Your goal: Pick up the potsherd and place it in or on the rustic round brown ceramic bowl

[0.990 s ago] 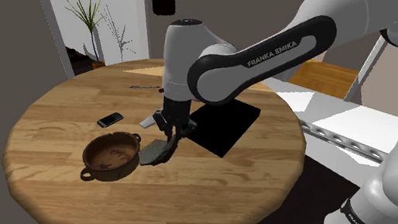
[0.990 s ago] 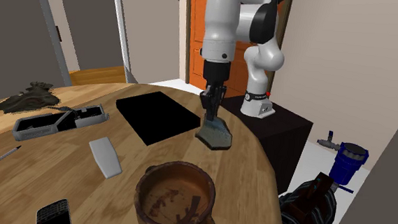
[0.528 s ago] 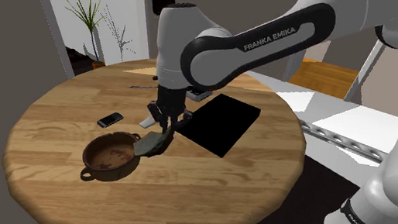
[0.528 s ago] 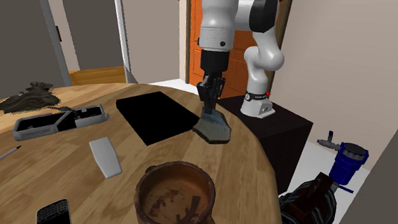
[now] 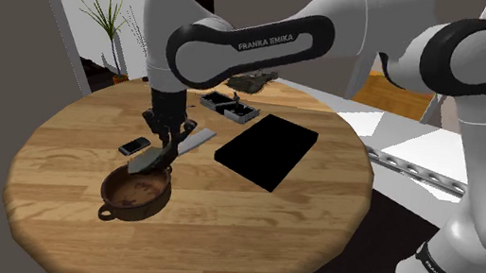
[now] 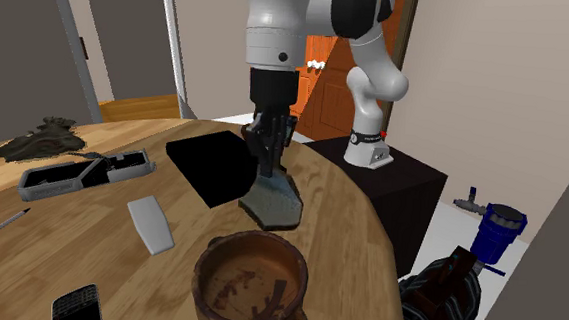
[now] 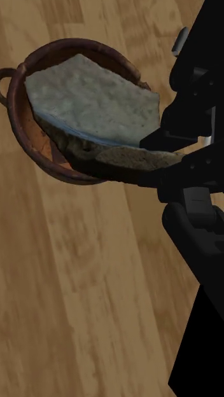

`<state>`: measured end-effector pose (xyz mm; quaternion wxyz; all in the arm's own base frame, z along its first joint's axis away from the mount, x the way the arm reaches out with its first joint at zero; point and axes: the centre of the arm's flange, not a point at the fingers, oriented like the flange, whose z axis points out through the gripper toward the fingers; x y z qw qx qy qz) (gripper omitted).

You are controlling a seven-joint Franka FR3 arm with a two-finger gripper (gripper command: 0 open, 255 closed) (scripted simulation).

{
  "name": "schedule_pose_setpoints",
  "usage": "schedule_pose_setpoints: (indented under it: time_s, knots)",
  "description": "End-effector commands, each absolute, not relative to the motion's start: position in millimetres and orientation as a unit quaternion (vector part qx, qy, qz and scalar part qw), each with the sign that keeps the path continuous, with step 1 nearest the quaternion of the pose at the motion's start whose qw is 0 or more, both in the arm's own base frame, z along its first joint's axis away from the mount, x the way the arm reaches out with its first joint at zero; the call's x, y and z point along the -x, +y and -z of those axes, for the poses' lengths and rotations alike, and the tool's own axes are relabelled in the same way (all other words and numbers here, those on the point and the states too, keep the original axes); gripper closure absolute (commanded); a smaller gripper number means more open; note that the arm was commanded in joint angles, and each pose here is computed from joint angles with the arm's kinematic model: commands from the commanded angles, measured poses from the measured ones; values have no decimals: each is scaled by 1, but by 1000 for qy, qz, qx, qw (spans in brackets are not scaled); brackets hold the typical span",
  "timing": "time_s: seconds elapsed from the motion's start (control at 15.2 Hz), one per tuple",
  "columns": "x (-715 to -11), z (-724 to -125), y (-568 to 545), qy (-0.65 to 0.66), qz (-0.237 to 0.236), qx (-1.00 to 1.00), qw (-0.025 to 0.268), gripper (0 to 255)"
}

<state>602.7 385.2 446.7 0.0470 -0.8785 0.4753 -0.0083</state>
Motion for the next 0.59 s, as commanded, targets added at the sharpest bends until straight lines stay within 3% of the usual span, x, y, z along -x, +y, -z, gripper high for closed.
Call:
schedule_pose_setpoints:
  time_s: [0.0, 0.53]
  knots:
    - [-625, -453, 399, 476, 9, 878, 46, 255]
    - [-656, -432, 416, 476, 9, 878, 46, 255]
